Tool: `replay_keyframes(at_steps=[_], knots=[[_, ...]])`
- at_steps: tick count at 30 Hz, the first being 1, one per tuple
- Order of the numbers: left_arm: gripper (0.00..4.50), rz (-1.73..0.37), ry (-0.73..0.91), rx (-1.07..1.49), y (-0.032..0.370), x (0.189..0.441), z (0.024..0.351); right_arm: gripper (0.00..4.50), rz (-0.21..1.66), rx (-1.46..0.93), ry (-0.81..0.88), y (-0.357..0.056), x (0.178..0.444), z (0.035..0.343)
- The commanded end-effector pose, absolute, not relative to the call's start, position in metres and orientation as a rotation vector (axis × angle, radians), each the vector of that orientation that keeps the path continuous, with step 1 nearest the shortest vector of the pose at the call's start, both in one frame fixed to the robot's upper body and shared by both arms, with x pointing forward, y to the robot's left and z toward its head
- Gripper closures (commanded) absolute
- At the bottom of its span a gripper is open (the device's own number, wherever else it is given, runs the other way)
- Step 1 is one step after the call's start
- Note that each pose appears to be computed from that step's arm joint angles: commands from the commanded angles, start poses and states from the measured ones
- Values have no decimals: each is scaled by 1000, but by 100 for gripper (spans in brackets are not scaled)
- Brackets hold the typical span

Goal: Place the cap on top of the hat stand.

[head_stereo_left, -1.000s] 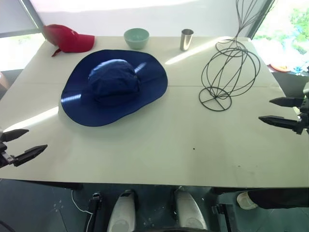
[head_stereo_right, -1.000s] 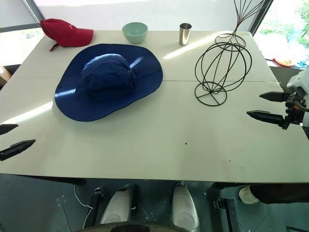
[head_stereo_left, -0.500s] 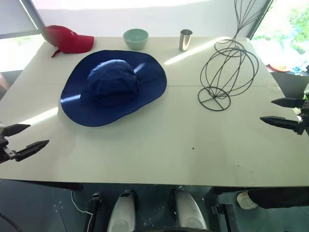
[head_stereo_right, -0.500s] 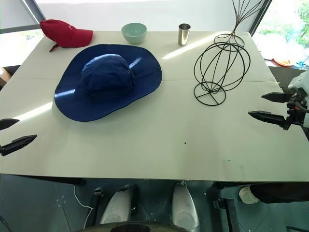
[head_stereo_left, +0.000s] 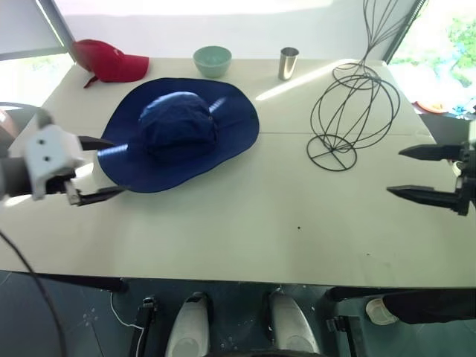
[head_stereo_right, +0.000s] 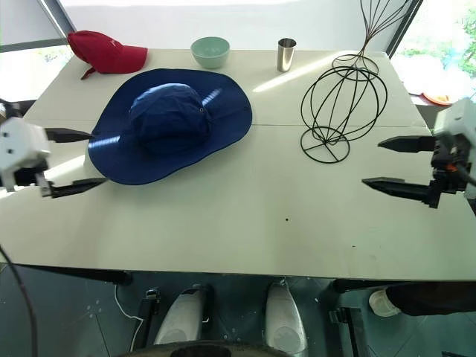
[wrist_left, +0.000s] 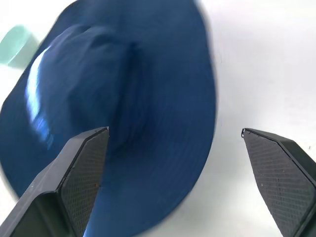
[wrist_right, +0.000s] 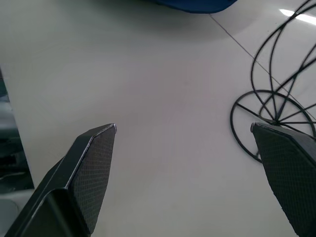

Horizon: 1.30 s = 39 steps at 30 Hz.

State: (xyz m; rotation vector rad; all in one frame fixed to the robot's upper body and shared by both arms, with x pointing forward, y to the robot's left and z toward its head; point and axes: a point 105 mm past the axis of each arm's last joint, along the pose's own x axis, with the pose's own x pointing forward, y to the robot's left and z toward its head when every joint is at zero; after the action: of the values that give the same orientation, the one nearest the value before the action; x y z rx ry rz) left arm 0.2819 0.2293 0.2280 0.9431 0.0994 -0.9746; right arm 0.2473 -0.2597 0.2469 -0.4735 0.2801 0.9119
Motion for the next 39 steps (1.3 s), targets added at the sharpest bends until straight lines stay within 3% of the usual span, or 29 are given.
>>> replay_keyframes(at_steps=[1, 10, 17, 29, 32, 34, 39], knots=[[2, -1092, 68, 1046, 206, 287, 216, 0, 905, -489, 218, -250, 241, 261], [2, -1116, 45, 1247, 176, 329, 169, 0, 857, -480, 218, -245, 230, 257], [2, -798, -78, 1351, 157, 371, 160, 0, 824, -464, 215, -243, 221, 254], [2, -567, -53, 1395, 166, 400, 150, 0, 805, -457, 202, -241, 217, 259], [72, -555, -55, 1347, 166, 404, 154, 0, 801, -459, 199, -240, 219, 259], [182, -546, -63, 1336, 166, 406, 158, 0, 800, -460, 198, -240, 219, 260], [378, -515, -124, 1274, 159, 416, 190, 0, 756, -494, 176, -246, 221, 265]])
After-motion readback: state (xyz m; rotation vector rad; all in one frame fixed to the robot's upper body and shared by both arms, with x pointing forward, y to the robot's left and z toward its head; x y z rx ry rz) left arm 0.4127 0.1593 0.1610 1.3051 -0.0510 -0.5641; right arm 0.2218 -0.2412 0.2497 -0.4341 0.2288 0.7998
